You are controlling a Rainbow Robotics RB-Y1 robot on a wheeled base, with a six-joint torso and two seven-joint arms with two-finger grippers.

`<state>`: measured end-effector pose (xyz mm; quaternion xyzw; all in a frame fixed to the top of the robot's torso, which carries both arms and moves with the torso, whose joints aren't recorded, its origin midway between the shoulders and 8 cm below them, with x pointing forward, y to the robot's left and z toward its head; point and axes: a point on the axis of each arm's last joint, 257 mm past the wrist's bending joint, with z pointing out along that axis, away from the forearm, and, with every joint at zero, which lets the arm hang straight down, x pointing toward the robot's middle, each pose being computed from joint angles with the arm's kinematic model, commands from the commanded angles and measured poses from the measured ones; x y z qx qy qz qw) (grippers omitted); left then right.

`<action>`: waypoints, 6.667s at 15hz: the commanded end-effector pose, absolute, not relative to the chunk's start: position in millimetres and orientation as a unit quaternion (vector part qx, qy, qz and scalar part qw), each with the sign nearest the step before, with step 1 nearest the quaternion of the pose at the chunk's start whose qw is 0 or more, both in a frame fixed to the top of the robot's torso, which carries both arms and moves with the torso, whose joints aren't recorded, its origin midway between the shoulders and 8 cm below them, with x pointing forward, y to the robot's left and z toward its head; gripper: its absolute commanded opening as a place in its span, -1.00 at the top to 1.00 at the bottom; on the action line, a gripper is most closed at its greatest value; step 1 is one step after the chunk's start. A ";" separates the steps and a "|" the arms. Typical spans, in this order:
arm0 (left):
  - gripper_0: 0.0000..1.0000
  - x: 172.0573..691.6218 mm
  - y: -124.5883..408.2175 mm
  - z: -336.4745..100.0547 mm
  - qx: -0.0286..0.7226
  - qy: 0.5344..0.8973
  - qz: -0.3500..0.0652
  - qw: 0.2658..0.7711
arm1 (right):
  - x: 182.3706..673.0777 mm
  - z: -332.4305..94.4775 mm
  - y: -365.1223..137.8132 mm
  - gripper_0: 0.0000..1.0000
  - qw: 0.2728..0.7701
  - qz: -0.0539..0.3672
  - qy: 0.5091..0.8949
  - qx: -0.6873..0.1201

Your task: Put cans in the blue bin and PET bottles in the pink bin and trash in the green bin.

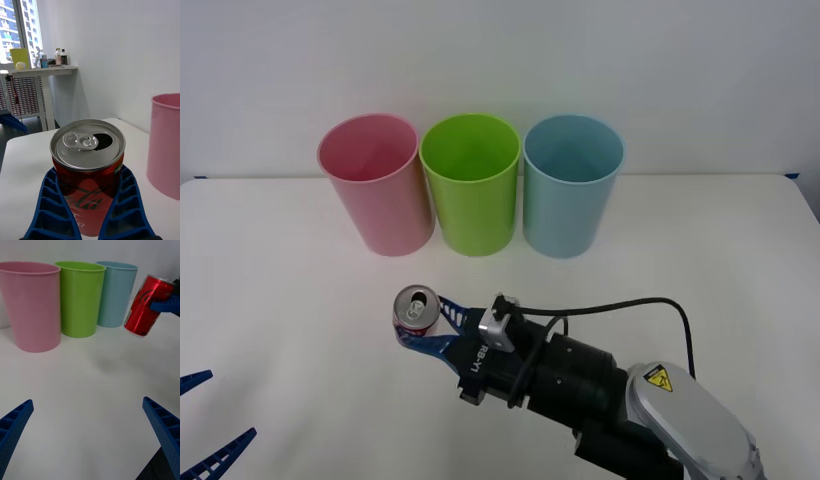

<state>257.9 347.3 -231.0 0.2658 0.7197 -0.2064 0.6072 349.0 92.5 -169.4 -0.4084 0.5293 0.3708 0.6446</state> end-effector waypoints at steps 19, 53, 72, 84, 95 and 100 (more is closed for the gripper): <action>-1.00 257.9 347.3 -231.0 0.266 0.720 -0.206 0.607 | 423.4 25.2 -61.0 1.00 0.789 0.304 0.476 -0.242; -1.00 257.9 347.3 -231.0 0.266 0.720 -0.206 0.607 | 593.1 -57.6 -116.5 -0.54 0.765 0.100 0.586 -0.246; -1.00 257.9 347.3 -231.0 0.266 0.720 -0.206 0.607 | 532.1 15.6 -90.8 -1.00 0.785 0.227 0.516 -0.258; -1.00 257.9 347.3 -231.0 0.266 0.720 -0.206 0.607 | 418.2 -54.5 -134.5 -1.00 0.714 0.293 0.525 -0.359; -1.00 257.9 347.3 -231.0 0.266 0.720 -0.206 0.607 | 336.4 -172.0 -193.1 -1.00 0.608 0.163 0.651 -0.423; -1.00 257.9 347.3 -231.0 0.266 0.720 -0.206 0.607 | 316.0 -193.8 -201.3 -1.00 0.574 0.125 0.674 -0.449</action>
